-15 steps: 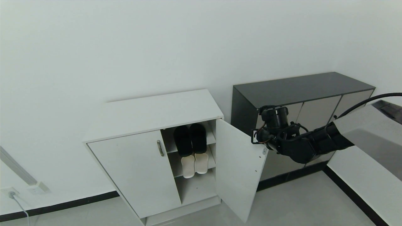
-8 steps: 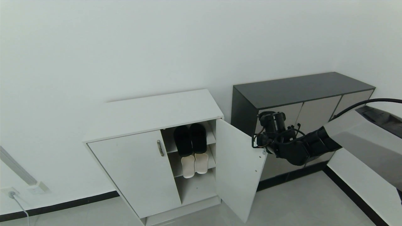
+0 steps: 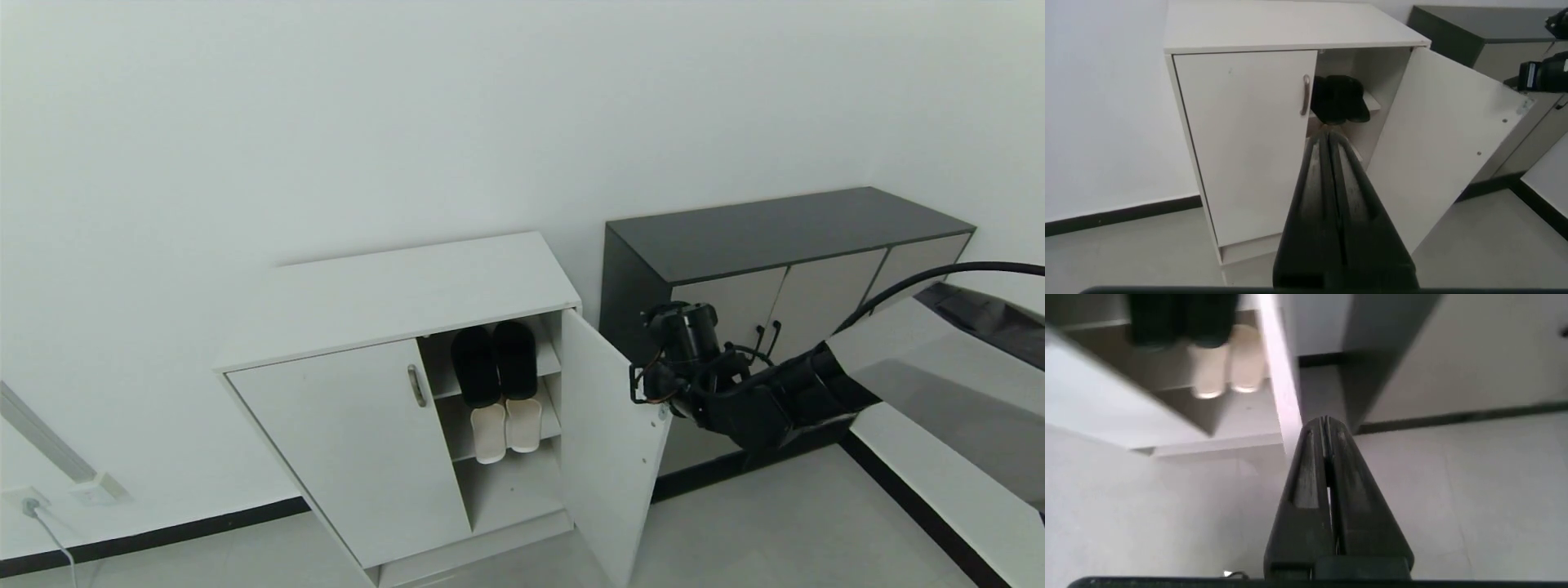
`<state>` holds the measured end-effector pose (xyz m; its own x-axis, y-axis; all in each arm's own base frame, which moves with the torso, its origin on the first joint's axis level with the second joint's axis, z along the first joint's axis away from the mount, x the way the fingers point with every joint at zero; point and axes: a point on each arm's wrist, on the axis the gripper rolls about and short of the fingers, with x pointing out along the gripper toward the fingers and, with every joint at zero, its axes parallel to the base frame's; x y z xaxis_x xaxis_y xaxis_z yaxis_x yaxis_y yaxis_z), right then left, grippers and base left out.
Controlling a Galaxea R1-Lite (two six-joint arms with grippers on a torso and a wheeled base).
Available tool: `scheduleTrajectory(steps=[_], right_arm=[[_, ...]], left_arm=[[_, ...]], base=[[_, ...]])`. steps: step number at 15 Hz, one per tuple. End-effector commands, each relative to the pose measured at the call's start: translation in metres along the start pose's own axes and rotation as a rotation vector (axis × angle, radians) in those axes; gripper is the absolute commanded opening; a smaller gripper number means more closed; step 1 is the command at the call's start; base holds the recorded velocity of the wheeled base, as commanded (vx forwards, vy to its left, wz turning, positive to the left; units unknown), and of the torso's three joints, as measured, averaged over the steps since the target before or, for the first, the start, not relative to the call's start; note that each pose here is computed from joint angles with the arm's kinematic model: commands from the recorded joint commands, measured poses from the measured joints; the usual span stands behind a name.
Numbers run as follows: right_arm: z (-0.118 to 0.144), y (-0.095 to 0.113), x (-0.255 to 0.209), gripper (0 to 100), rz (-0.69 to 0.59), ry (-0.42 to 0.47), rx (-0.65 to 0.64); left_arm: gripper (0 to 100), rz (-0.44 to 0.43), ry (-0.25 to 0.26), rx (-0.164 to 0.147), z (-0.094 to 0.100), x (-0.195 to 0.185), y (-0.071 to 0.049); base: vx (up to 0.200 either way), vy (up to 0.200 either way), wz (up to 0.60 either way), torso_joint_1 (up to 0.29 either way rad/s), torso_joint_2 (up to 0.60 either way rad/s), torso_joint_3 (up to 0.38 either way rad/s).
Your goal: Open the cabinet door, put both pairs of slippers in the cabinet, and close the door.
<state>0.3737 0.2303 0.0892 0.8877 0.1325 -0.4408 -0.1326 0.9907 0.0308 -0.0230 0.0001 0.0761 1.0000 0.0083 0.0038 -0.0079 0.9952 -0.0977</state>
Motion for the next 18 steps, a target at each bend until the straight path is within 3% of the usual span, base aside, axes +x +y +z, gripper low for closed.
scheduleTrajectory(steps=[1, 4, 11, 18], right_arm=[[0.006, 0.02, -0.026, 0, 0.062, -0.023, -0.017], [0.006, 0.043, -0.049, 0, 0.13, -0.04, -0.035], [0.007, 0.034, -0.083, 0, 0.231, -0.071, -0.062], [0.0, 0.036, -0.084, 0, 0.251, -0.1, -0.082]], left_arm=[[0, 0.001, 0.001, 0.0, 0.0, 0.0, 0.0], [0, 0.001, 0.001, 0.0, 0.0, 0.0, 0.0], [0, -0.001, 0.001, 0.0, 0.0, 0.0, 0.0], [0, -0.001, 0.001, 0.0, 0.0, 0.0, 0.0]], base=[[0.0, 0.0, 0.0, 0.0, 0.0, 0.0], [0.0, 0.0, 0.0, 0.0, 0.0, 0.0], [0.0, 0.0, 0.0, 0.0, 0.0, 0.0], [0.0, 0.0, 0.09, 0.0, 0.0, 0.0]])
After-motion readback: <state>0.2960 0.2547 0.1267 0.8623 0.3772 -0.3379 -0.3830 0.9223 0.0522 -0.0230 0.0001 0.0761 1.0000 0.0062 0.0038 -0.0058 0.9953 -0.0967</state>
